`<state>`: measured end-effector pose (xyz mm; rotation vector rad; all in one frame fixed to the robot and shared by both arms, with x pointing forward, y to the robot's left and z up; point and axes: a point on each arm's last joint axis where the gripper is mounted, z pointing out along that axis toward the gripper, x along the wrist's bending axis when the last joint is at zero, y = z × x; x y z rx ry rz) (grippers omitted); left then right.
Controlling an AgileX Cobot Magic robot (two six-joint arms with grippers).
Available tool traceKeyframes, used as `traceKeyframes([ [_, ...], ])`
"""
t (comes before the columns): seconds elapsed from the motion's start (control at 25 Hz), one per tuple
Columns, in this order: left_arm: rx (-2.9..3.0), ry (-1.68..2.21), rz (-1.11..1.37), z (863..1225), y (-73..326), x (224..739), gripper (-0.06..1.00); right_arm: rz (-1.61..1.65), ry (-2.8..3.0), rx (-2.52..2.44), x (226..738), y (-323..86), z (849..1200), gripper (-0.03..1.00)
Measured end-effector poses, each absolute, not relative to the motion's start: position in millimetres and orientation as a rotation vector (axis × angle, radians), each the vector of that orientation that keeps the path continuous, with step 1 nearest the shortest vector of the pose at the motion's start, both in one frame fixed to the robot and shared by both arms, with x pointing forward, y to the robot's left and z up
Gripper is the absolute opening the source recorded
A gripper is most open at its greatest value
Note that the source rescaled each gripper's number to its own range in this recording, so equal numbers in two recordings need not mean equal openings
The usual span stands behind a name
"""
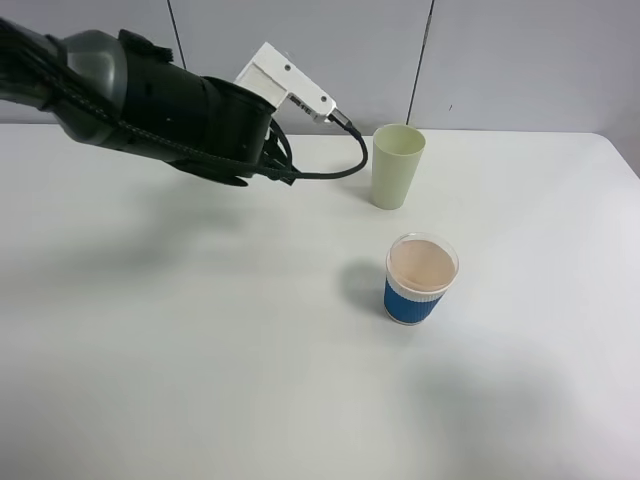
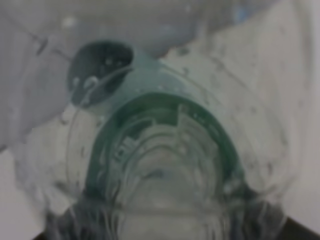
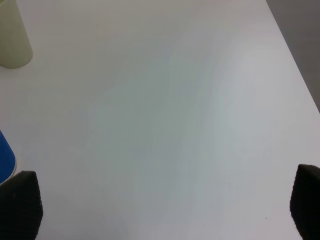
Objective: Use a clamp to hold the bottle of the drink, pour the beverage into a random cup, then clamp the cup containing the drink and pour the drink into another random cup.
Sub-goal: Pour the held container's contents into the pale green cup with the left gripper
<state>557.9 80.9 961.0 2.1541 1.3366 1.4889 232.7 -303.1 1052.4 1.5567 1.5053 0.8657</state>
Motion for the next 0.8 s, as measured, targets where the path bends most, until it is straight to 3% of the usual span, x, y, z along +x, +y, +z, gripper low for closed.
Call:
traceKeyframes([
  [0.8,2.29,1.208,1.821,954.7,30.7,590.8,0.0,0.866,1.505,1.557,232.7,-303.1,1052.4,1.0],
])
